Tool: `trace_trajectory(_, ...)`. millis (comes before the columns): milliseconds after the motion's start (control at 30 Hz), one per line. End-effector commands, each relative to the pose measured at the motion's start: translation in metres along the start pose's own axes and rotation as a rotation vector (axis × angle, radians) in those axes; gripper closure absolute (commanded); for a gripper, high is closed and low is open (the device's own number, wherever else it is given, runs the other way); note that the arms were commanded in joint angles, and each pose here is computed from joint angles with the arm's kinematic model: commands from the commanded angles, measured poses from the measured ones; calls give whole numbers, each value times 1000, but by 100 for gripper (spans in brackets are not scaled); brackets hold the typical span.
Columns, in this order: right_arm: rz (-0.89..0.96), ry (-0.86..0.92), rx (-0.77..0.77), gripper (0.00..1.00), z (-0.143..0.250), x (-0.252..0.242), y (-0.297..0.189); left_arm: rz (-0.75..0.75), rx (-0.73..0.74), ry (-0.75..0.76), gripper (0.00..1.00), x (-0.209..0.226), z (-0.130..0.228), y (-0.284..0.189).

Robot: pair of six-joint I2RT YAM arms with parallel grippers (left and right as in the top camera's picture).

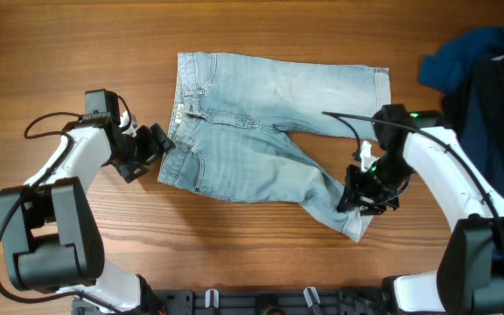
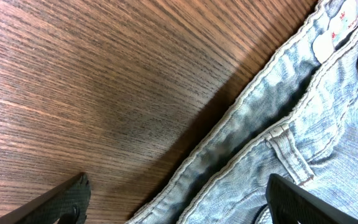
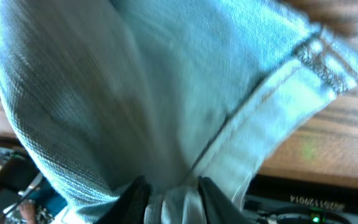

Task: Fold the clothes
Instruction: 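Drag the lower leg with the right gripper up and rightward to align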

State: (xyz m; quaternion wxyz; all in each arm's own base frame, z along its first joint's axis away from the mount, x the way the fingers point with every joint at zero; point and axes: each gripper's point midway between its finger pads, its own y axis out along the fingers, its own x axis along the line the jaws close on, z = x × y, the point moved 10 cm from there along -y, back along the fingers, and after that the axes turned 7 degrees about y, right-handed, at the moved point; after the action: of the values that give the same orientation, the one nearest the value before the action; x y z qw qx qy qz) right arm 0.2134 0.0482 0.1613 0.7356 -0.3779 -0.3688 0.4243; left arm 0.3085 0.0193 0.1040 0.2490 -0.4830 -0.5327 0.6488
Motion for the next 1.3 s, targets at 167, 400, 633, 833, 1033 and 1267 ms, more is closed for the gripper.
trace_trajectory(167, 93, 68, 7, 46, 9, -4, 22, 11, 3, -7, 9, 2, 1, -1)
trace_trajectory(400, 77, 134, -98, 44, -8, -12, 16, 11, 4, -7, 9, 2, 1, -1)
trace_trajectory(633, 183, 231, -132, 92, -9, -27, 18, 11, 4, -7, 9, 2, 1, -1)
trace_trajectory(833, 159, 274, -132, 96, -10, -32, 34, 18, 6, -7, 9, 2, 1, -1)
trace_trajectory(1033, 124, 341, -176, 96, -16, -36, 49, 43, 15, -7, 9, 0, 2, -1)
trace_trajectory(1267, 183, 408, -238, 96, -21, -46, 61, 43, 15, -7, 9, 0, 2, -1)
